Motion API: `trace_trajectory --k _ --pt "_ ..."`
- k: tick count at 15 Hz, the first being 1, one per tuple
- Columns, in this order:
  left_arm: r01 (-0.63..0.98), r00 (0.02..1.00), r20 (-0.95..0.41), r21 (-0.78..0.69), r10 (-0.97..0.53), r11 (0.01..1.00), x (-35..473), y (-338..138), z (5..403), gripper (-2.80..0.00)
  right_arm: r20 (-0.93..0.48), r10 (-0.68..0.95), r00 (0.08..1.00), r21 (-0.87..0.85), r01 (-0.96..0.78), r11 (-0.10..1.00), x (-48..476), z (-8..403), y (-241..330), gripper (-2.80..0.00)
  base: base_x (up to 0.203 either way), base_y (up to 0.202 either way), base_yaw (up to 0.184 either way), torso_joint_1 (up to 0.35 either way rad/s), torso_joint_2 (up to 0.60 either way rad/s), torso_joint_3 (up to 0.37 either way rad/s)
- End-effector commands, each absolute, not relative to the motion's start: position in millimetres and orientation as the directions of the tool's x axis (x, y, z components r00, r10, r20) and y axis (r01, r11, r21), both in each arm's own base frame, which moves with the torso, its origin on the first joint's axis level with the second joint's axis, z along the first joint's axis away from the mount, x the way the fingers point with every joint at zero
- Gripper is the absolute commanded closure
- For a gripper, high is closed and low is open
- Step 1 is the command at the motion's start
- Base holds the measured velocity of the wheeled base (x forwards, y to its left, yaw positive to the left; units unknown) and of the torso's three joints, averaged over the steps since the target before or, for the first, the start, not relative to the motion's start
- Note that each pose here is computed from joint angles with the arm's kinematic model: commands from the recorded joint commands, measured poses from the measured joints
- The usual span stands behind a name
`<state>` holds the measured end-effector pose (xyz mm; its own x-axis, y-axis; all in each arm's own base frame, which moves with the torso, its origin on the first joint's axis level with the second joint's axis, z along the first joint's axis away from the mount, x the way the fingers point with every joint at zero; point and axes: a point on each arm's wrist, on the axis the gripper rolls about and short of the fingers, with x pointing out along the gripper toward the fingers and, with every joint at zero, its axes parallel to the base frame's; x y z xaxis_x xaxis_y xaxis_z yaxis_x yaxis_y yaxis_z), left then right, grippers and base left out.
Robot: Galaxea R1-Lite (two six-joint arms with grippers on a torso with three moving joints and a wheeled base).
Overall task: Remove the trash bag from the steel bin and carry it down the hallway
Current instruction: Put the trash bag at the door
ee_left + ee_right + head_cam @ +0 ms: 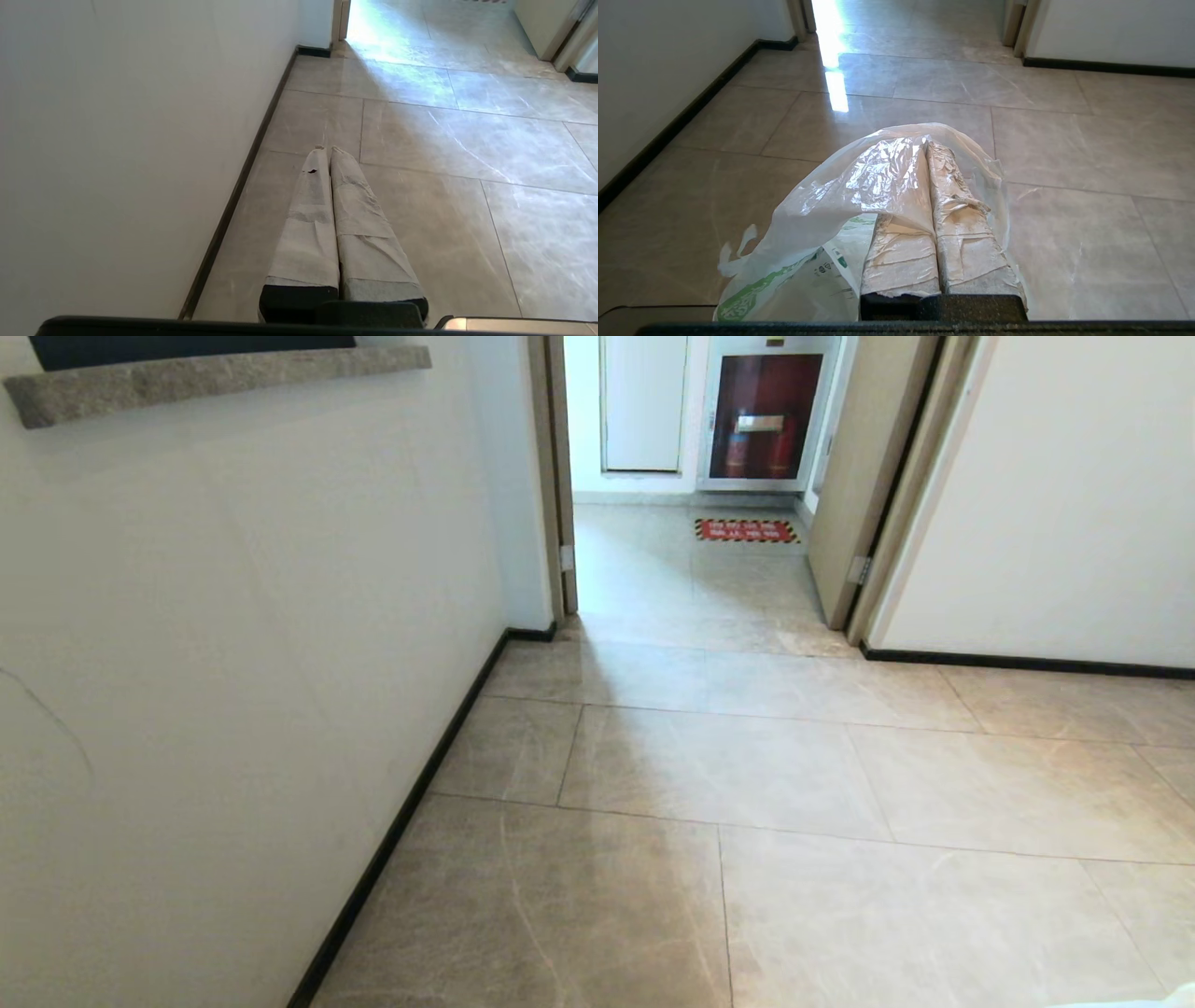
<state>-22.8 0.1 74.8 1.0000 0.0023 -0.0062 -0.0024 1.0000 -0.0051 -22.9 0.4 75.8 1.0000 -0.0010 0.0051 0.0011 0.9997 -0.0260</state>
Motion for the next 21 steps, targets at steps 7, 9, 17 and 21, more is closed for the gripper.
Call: trace_trajectory --k 7,9,17,21 --pt "-0.003 1.0 -0.006 -0.006 0.003 1.0 -22.8 0.1 74.9 0.0 0.005 0.002 1.0 -0.026 -0.001 1.0 -22.8 75.5 0.4 0.0 0.19 0.0 0.001 0.001 0.0 0.0" --pt "-0.003 1.0 -0.006 -0.006 0.003 1.0 -22.8 0.1 74.9 0.0 0.003 0.002 1.0 -0.026 -0.001 1.0 -22.7 75.5 0.4 0.0 0.19 0.0 0.001 0.005 0.0 0.002" --pt "-0.003 1.0 -0.007 -0.006 0.003 1.0 -22.7 0.1 74.9 0.0 0.005 0.002 1.0 -0.026 -0.001 1.0 -22.8 75.9 0.4 0.0 0.193 0.0 0.001 0.001 0.0 0.002" --pt "-0.003 1.0 -0.006 -0.006 0.003 1.0 -22.8 0.1 74.9 0.0 0.003 0.0 1.0 -0.026 0.0 1.0 -22.7 75.5 0.4 0.0 0.195 0.0 -0.001 0.004 0.0 0.005"
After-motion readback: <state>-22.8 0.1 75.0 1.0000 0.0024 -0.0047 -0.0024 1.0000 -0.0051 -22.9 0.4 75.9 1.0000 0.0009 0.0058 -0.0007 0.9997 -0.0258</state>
